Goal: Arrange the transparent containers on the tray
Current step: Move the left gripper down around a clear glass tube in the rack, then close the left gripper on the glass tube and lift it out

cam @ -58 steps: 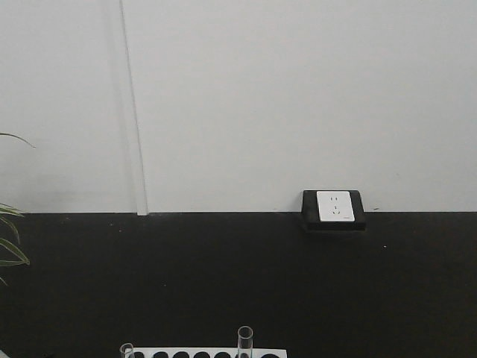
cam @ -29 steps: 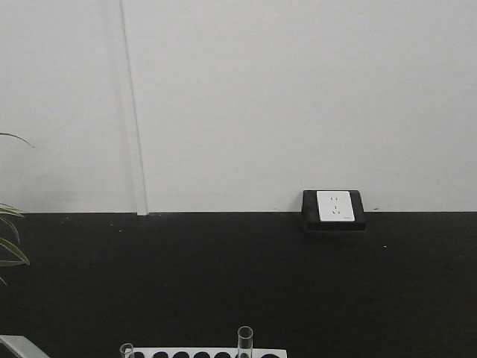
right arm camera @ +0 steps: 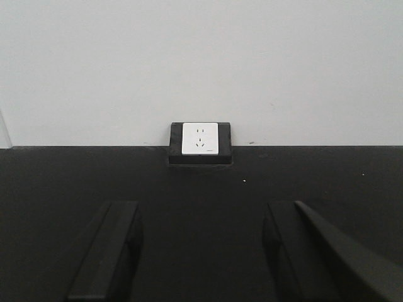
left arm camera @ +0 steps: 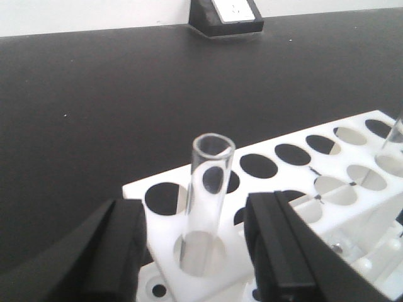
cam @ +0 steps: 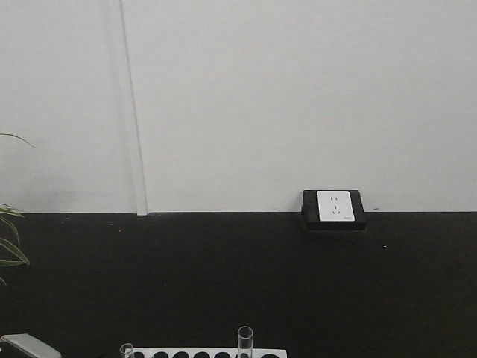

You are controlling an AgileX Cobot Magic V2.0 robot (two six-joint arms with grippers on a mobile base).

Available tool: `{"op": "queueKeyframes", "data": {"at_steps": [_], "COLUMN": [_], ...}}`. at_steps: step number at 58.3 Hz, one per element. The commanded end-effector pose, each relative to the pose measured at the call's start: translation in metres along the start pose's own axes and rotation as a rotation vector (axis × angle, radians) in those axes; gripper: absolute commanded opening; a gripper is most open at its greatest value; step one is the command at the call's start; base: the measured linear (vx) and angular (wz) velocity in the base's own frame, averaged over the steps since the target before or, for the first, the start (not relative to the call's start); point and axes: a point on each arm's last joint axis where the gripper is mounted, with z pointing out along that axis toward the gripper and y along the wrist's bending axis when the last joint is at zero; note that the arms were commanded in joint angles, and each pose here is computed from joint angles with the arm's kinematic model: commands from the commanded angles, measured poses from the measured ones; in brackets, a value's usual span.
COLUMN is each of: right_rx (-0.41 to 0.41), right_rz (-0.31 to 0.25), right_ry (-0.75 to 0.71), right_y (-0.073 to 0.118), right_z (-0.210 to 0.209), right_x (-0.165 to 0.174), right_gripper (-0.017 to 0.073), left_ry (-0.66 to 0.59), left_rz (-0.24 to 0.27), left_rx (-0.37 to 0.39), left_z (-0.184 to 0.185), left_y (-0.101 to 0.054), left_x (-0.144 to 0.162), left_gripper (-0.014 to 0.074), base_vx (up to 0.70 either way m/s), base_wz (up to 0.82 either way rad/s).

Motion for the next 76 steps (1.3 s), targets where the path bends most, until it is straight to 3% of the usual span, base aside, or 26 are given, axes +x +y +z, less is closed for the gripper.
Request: {"op": "queueKeyframes", "data": {"at_steps": [1, 25, 53, 66, 76], "right_rx": [-0.008, -0.005, -0.001, -0.001, -0.001], "right_rz": [-0.009, -0.009, -0.009, -0.009, -0.009], "right_ry": [-0.109, -0.088, -0.066, -0.066, -0.066], "right_y": [0.001, 0.000, 0.000, 0.000, 0.000], "right_z": [-0.002, -0.002, -0.001, -0.001, -0.001], "right_x": [-0.018, -0.016, -0.014, -0.014, -0.014], "right_gripper": [0.0491, 0.0491, 0.0491, 0.0491, 0.0491], "left_ry": [-0.151, -0.159, -0.102, -0.088, -0.111], "left_rz": [-0.008, -0.005, 0.001, 0.023, 0.020], "left_rx": [0.039, 0.035, 0.077, 0.125, 0.125], "left_z": [0.002, 0.017, 0.034, 0.036, 0.036], "left_y": [-0.005, -0.003, -0.002, -0.005, -0.005], "left_x": [-0.020, -0.027, -0.004, 0.001, -0.002], "left_gripper": [0.0477, 0.0477, 0.0465, 0.0397, 0.0283], "base_vx": [0.00, 0.00, 0.00, 0.00, 0.00], "base_wz": [0.00, 0.00, 0.00, 0.00, 0.00]}}
